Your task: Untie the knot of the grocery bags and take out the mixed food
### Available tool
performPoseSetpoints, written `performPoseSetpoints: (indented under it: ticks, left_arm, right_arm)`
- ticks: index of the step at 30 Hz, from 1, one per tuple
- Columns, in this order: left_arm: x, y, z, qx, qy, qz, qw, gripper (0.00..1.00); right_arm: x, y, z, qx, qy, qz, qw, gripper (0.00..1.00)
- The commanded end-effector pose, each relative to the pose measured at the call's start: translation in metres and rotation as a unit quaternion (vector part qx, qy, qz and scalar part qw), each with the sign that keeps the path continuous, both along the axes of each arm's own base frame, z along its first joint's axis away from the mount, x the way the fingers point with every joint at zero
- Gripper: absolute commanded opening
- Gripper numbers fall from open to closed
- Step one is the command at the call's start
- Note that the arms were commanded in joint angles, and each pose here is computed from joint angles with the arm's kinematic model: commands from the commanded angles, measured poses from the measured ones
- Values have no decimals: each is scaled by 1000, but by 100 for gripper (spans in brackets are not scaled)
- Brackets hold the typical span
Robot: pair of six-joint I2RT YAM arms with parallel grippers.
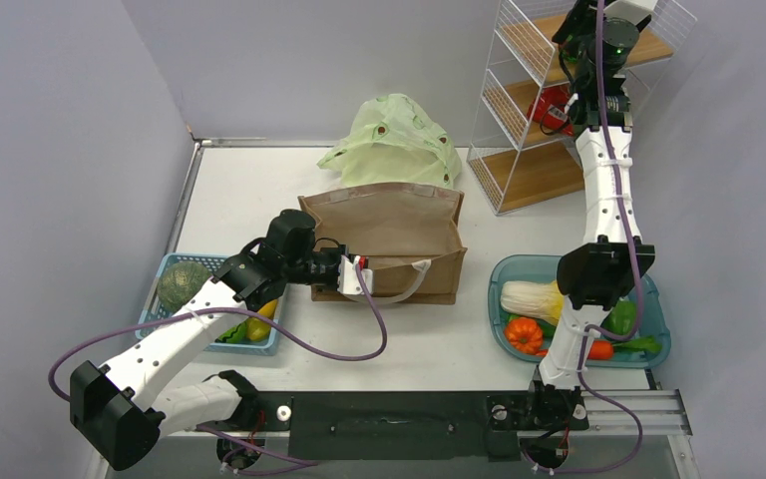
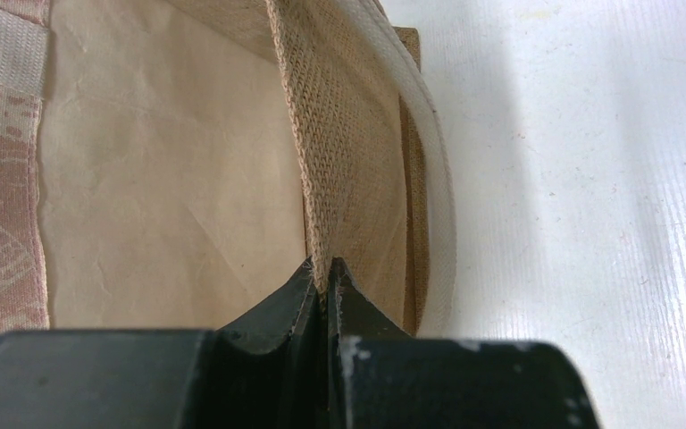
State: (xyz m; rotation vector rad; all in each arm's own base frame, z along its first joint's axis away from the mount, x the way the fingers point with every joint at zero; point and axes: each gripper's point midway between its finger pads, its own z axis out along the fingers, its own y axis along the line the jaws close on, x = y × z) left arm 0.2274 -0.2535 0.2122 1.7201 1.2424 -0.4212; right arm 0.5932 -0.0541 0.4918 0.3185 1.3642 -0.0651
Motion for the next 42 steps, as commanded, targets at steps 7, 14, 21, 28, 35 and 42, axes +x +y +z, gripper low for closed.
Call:
performPoseSetpoints:
  ticks: [7,14,21,28,35,42]
  left_arm:
    - [6,4,6,-1,-9,14,1000,0]
    - [6,5,4,-2,-6,16,1000,0]
    - [4,6,3,-4,-6,17,1000,0]
    - [5,10,1,-4,-5,22,1000,0]
    - [6,13,0,-3,-5,25,1000,0]
    - [6,15,1,-3,-5,26,1000,0]
  right_arm:
    - [-17,6,70,-23,-107,8,994,43]
    - [-16,9,60,-48,-84,10,995,46]
    - [-14,13,52,-73,-65,13,995,51]
    - [-14,15,54,-78,-66,13,995,62]
    - [-12,16,53,-78,-66,13,995,68]
    - [-10,15,52,-76,-69,9,995,70]
